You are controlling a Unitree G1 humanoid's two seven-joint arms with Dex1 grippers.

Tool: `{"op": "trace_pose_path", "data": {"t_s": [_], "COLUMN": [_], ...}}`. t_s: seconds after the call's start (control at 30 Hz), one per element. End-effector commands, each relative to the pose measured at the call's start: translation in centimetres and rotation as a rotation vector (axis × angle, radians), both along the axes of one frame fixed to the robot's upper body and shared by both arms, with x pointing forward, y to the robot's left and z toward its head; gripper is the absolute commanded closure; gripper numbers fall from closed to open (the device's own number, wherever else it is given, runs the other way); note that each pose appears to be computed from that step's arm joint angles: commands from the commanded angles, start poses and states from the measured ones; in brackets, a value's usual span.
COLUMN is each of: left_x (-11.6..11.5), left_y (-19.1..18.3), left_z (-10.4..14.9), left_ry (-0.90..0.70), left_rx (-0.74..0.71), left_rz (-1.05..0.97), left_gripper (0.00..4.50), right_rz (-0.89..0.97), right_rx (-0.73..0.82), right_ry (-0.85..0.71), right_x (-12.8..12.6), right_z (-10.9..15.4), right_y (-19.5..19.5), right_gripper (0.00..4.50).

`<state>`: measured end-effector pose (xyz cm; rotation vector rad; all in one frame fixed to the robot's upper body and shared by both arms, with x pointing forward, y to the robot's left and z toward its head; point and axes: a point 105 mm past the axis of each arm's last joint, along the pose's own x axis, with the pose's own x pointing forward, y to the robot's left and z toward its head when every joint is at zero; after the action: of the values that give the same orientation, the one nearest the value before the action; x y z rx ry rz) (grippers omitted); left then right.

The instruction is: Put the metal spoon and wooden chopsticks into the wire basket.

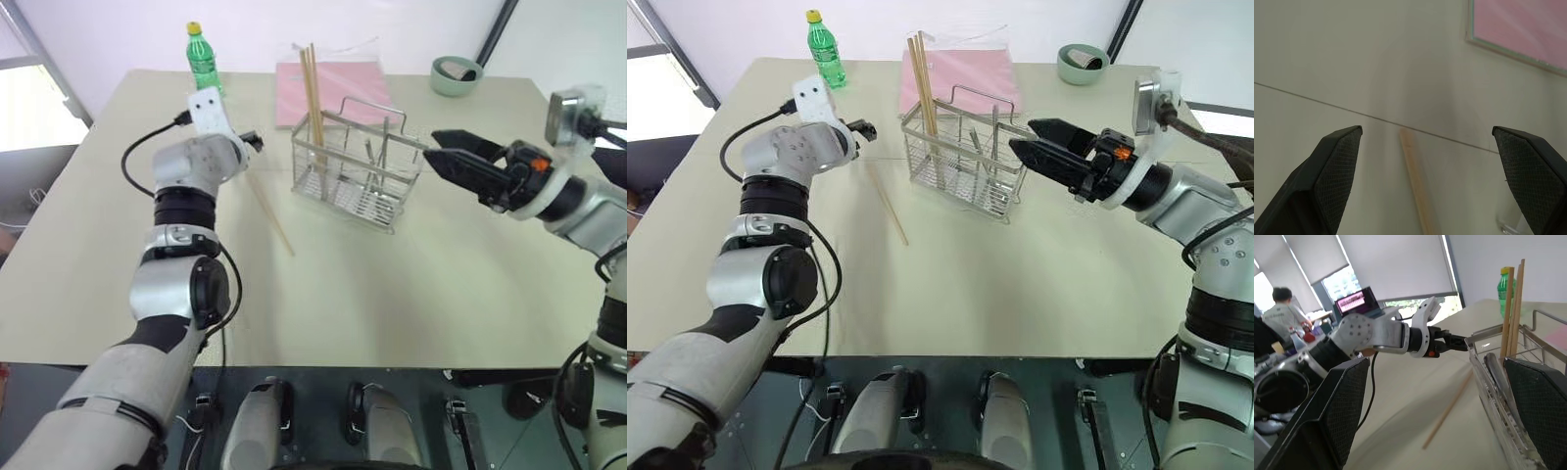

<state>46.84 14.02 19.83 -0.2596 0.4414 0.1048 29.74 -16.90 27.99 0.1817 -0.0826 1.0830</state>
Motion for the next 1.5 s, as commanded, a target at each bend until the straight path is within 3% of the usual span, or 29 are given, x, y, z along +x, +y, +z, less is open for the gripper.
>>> {"op": "trace_pose_path", "data": {"t_s": [0.03,0.2,0.5,0.6,0.83,1.1,1.2,1.27,1.3,1.4,1.5], "left_x": [-0.1,-0.2,0.0,0.2,0.2,1.1,1.5,1.3,1.2,0.0,-1.7], "left_y": [-1.1,-1.7,-2.1,-2.4,-2.0,0.8,6.0,7.9,8.5,8.1,5.6], "left_z": [-1.3,-3.4,-4.4,-4.3,-4.2,-1.4,2.9,5.1,7.8,15.9,21.7], "left_ry": [0.048,0.111,0.109,0.092,0.086,-0.044,-0.268,-0.370,-0.482,-0.818,-1.057], "left_rx": [0.063,0.093,0.071,0.041,0.043,0.016,0.100,0.082,0.077,0.020,-0.107], "left_rz": [-0.022,-0.024,-0.020,-0.026,-0.008,0.092,0.270,0.333,0.340,0.258,0.080], "left_gripper": [0.03,0.03,0.03,0.86,4.47,4.47,4.47,4.47,4.47,4.47,4.47], "right_rz": [0.006,-0.018,-0.063,-0.064,-0.071,-0.072,-0.066,-0.065,-0.063,-0.057,-0.065], "right_rx": [-0.031,-0.070,-0.061,-0.047,-0.042,-0.039,-0.030,-0.028,-0.028,-0.022,-0.020], "right_ry": [-0.071,-0.067,-0.075,-0.079,-0.076,-0.080,-0.084,-0.083,-0.082,-0.079,-0.079], "right_x": [-0.6,-0.5,-0.2,-0.2,-0.1,0.3,0.5,0.5,0.6,0.6,0.9], "right_z": [1.0,0.2,0.6,0.7,0.6,0.7,0.9,0.9,0.9,1.1,1.3], "right_y": [0.2,0.0,-0.4,-0.3,-0.4,-0.4,-0.4,-0.4,-0.4,-0.5,-0.8], "right_gripper": [0.00,0.00,0.00,0.00,0.00,0.00,0.00,0.00,0.00,0.00,0.00]}}
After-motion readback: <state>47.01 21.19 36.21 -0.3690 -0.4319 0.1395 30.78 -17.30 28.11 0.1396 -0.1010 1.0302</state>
